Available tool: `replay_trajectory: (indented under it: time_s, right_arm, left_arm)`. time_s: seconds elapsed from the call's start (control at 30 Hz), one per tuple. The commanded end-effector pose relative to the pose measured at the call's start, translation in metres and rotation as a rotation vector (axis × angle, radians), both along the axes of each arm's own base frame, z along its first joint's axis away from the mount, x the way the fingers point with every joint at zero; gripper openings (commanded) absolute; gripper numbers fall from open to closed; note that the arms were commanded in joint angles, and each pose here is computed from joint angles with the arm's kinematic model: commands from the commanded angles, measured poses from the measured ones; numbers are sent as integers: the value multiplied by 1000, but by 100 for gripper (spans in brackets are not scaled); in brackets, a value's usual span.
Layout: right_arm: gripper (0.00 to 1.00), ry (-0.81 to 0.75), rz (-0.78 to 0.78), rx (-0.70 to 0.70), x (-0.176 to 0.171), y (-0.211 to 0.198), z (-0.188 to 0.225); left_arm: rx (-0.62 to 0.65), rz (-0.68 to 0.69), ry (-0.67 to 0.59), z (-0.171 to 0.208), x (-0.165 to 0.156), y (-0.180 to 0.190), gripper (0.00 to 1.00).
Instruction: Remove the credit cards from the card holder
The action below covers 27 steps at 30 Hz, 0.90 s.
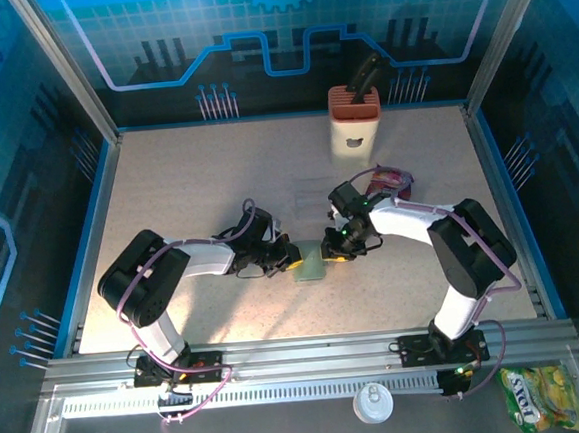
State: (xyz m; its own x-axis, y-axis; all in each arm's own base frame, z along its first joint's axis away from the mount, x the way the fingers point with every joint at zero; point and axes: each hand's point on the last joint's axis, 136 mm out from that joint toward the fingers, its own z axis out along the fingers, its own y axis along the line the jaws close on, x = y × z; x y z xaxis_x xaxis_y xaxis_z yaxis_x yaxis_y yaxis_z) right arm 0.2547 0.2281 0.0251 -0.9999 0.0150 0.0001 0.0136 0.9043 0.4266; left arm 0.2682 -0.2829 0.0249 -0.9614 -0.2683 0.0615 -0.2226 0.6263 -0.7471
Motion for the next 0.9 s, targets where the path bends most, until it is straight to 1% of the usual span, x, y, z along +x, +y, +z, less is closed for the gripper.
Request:
replay_trajectory:
  time_s: [0.0, 0.33, 0.43, 0.6, 0.7, 0.87]
  right_arm:
    - [22, 8, 13, 11, 0, 10, 0]
    - [12, 0, 16, 10, 1, 12, 1]
    - [9, -8, 18, 7, 2, 12, 4]
    - [6, -21, 24, 5, 3, 12, 10]
    - [5, -30, 32, 0, 5, 11, 16]
    - [5, -43, 57, -10, 6, 13, 29]
  left_arm:
    - [177, 18, 133, -45, -30, 28, 0]
    - [155, 11, 108, -37, -26, 24, 0]
    - [160, -8, 90, -28, -22, 23, 3]
    - [143, -9, 17, -1, -8, 24, 6]
    - [123, 7, -59, 21, 3, 27, 8]
    - [124, 40, -166, 45, 20, 39, 10]
